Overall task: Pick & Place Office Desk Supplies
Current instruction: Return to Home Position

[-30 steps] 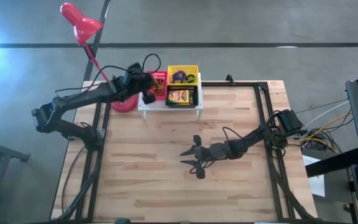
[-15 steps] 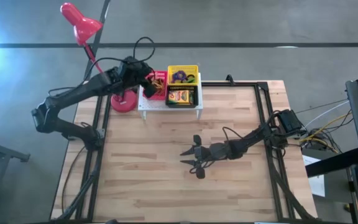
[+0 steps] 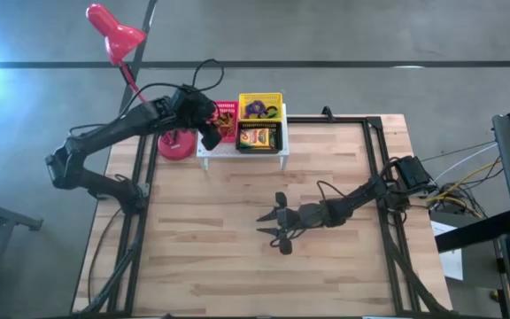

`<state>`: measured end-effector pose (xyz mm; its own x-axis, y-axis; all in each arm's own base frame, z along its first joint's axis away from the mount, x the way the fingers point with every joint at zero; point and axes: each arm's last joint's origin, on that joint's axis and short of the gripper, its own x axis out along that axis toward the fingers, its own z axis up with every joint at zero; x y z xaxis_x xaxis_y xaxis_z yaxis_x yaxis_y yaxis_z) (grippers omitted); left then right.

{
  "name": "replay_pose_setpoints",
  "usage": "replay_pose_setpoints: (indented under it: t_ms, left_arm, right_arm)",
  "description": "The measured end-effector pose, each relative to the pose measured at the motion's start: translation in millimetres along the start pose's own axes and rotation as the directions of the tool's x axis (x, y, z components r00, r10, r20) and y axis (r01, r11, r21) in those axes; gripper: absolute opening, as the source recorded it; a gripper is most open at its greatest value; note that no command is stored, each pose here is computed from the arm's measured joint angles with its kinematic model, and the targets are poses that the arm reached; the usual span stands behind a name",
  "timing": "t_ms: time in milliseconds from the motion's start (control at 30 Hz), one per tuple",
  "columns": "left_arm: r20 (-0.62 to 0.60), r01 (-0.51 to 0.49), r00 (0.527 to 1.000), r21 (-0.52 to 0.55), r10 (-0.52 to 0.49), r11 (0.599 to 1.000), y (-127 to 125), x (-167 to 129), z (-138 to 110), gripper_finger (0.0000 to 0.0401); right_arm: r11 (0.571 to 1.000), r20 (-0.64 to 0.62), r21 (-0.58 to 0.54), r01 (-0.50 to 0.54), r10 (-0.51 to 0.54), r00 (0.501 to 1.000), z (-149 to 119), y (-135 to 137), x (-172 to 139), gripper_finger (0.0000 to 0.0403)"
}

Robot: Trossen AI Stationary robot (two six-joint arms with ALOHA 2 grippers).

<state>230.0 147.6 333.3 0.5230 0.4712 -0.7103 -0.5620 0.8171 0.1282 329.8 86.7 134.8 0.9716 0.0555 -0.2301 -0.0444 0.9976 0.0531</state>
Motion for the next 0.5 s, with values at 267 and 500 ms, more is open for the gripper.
replay_pose_setpoints:
  t_ms: [267, 500]
  left_arm:
    - [0.007, -0.011, 1.0, -0.053, 0.011, 0.999, 9, 1, 0, 0.0219]
    - [-0.012, 0.159, 0.987, 0.016, -0.159, 0.987, -32, 4, -11, 0.0158]
  right_arm:
    - [1.0, -0.003, 0.004, 0.0, 0.0, 1.0, 0, 0, 0, 0.0128]
    - [0.998, -0.06, 0.069, -0.001, 0.005, 0.998, 4, 2, -7, 0.012]
